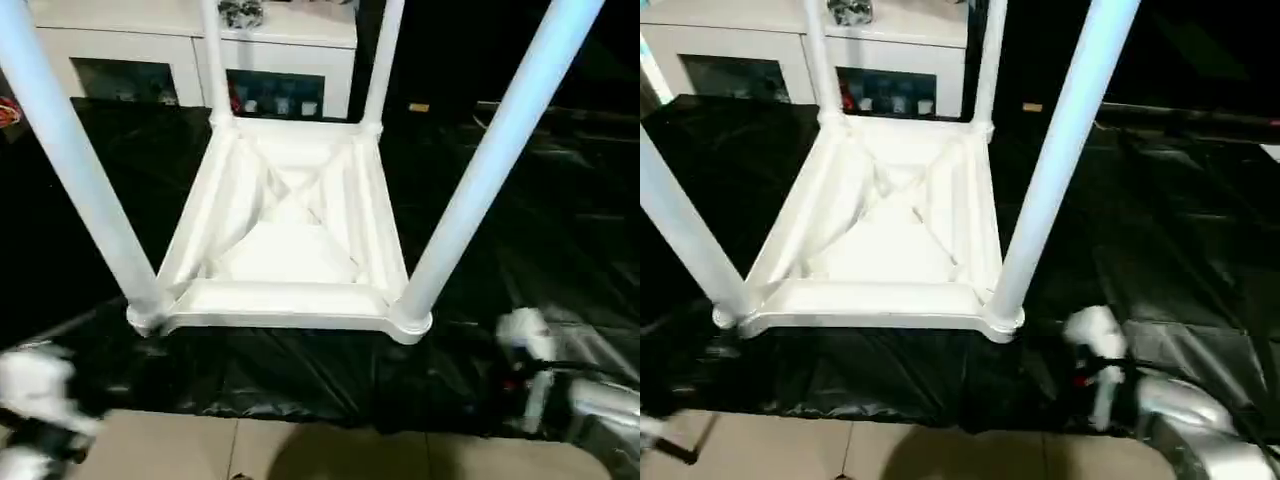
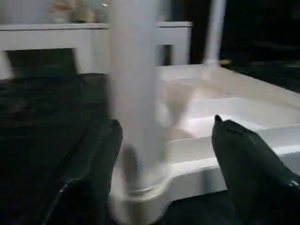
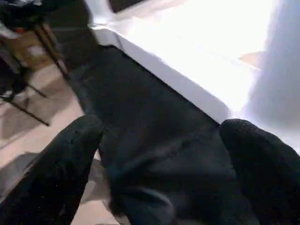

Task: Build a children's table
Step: Rotate leg to tighten, then flip table

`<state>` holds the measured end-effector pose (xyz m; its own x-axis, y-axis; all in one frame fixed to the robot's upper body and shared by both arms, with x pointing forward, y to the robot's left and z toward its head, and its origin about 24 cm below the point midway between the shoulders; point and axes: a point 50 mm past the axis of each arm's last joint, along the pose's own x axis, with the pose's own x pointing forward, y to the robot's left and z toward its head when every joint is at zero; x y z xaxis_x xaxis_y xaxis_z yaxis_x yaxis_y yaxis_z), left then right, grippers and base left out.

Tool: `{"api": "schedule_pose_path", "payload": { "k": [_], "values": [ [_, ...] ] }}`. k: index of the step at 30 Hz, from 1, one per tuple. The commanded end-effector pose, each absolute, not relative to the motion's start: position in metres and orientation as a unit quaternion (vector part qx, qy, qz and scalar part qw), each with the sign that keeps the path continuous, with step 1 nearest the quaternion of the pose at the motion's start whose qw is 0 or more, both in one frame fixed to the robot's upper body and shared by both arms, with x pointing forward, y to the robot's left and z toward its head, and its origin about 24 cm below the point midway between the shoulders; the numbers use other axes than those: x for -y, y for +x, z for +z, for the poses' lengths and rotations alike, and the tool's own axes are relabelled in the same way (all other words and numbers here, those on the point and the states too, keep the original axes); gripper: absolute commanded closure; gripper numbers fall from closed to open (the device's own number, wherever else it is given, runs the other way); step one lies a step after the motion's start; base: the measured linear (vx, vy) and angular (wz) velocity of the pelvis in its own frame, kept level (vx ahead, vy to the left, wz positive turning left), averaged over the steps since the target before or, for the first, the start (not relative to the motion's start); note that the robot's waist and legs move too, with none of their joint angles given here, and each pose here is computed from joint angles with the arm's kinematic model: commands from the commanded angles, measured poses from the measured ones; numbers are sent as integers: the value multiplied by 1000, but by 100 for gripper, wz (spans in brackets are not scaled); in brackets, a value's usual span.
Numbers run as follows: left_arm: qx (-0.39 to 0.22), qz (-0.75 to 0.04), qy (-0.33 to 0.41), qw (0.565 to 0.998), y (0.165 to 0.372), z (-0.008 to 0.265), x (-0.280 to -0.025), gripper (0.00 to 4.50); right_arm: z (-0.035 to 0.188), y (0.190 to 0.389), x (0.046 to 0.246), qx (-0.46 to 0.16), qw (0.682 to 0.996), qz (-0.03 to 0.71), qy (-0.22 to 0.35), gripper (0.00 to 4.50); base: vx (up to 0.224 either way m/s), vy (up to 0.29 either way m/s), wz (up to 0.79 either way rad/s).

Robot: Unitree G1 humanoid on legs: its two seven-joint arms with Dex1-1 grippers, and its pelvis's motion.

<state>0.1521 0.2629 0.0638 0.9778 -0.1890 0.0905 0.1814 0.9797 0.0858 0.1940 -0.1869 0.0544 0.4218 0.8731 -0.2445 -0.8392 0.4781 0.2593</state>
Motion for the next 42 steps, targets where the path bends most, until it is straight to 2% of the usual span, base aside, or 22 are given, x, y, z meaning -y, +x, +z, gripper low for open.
{"api": "schedule_pose_path", "payload": {
  "k": [1,3,4,6,7,8,12,14,17,20,27,28,32,34,38,39,42],
  "values": [
    [56,-88,37,994,150,66,-267,65,55,198,186,-171,841,511,44,0,0,0,0],
    [58,-88,36,994,150,68,-270,44,54,203,185,-163,845,507,42,0,0,0,0],
    [54,-88,43,994,154,67,-270,44,54,209,184,-149,858,490,36,0,0,0,0],
    [54,-89,47,993,168,68,-267,26,55,223,183,-123,883,451,36,0,0,0,0],
    [50,-86,49,994,171,67,-267,23,56,225,183,-121,885,448,36,0,0,0,0],
    [36,-91,46,994,182,62,-262,15,57,229,182,-113,892,436,38,0,0,0,0],
    [7,-109,51,993,210,52,-248,6,57,235,185,-97,911,398,42,0,0,0,0],
    [8,-108,51,993,211,52,-248,6,57,236,186,-96,912,396,41,0,0,0,0],
    [13,-105,50,993,231,51,-237,6,56,239,188,-90,921,377,29,0,0,0,0],
    [9,-99,53,994,236,50,-233,6,57,241,187,-85,923,373,28,0,0,0,0],
    [11,-55,20,998,240,47,-227,6,60,235,171,-92,903,419,28,0,0,0,0],
    [9,-54,14,998,240,46,-225,32,61,233,167,-94,897,432,30,0,0,0,0],
    [3,-49,16,999,239,44,-224,52,62,230,163,-94,883,459,32,0,0,0,0],
    [-2,-48,15,999,238,41,-222,84,60,229,160,-96,872,479,18,0,0,0,0],
    [-6,-55,12,998,239,40,-220,110,60,229,159,-101,865,491,15,0,0,0,0],
    [-16,-56,9,998,240,39,-218,131,60,230,158,-102,863,495,14,0,0,0,0],
    [-31,-62,5,998,240,36,-217,140,61,230,157,-104,857,503,19,0,0,0,0]
  ]
}}
